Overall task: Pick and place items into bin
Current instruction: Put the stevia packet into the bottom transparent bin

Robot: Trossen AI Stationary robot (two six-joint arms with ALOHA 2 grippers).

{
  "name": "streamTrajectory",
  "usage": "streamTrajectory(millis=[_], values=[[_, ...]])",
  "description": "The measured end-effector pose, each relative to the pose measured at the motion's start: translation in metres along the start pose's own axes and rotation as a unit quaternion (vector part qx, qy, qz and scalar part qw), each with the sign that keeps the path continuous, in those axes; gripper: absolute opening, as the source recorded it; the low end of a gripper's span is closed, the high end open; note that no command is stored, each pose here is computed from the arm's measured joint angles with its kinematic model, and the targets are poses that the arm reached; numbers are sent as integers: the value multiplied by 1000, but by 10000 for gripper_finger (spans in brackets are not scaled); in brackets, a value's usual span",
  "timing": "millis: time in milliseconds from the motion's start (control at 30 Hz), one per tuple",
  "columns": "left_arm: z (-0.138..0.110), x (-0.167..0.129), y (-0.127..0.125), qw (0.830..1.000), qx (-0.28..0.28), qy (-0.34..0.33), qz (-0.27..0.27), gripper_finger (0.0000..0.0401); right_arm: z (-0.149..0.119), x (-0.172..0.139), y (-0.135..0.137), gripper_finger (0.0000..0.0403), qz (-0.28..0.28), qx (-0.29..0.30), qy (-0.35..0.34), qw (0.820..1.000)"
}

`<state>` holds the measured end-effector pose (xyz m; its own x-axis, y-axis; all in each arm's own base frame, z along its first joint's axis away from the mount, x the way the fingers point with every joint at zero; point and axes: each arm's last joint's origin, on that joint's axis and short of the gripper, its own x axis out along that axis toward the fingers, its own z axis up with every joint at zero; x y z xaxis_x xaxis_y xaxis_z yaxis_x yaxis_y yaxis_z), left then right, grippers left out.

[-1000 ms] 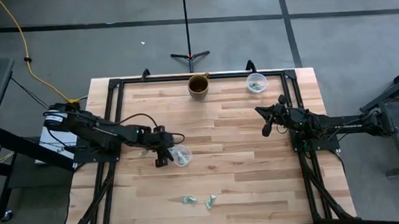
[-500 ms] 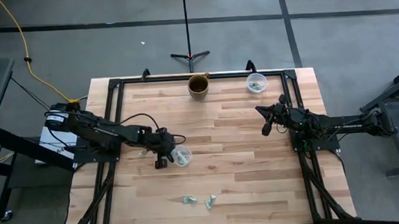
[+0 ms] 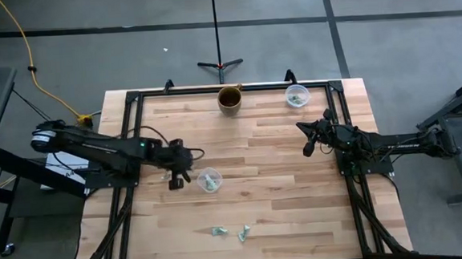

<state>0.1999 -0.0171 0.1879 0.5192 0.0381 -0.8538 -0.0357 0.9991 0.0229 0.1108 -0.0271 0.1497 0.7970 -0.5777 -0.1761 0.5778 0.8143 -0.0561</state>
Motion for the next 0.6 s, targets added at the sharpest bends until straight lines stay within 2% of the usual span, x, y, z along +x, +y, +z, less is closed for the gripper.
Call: streamTrajectory(millis=[100,267,467,600], values=[[13,-13,-1,996,21,-82,-19,34,0,0,0,11,0,1,0,1000],[30,-13,-5,982,60,-168,-62,34,0,0,0,12,1,2,0,1000],[34,12,-9,984,76,-140,-80,40,0,0,0,12,1,1,2,1000],[36,22,-10,985,57,-139,-82,94,-1,0,0,12,1,0,4,1000]])
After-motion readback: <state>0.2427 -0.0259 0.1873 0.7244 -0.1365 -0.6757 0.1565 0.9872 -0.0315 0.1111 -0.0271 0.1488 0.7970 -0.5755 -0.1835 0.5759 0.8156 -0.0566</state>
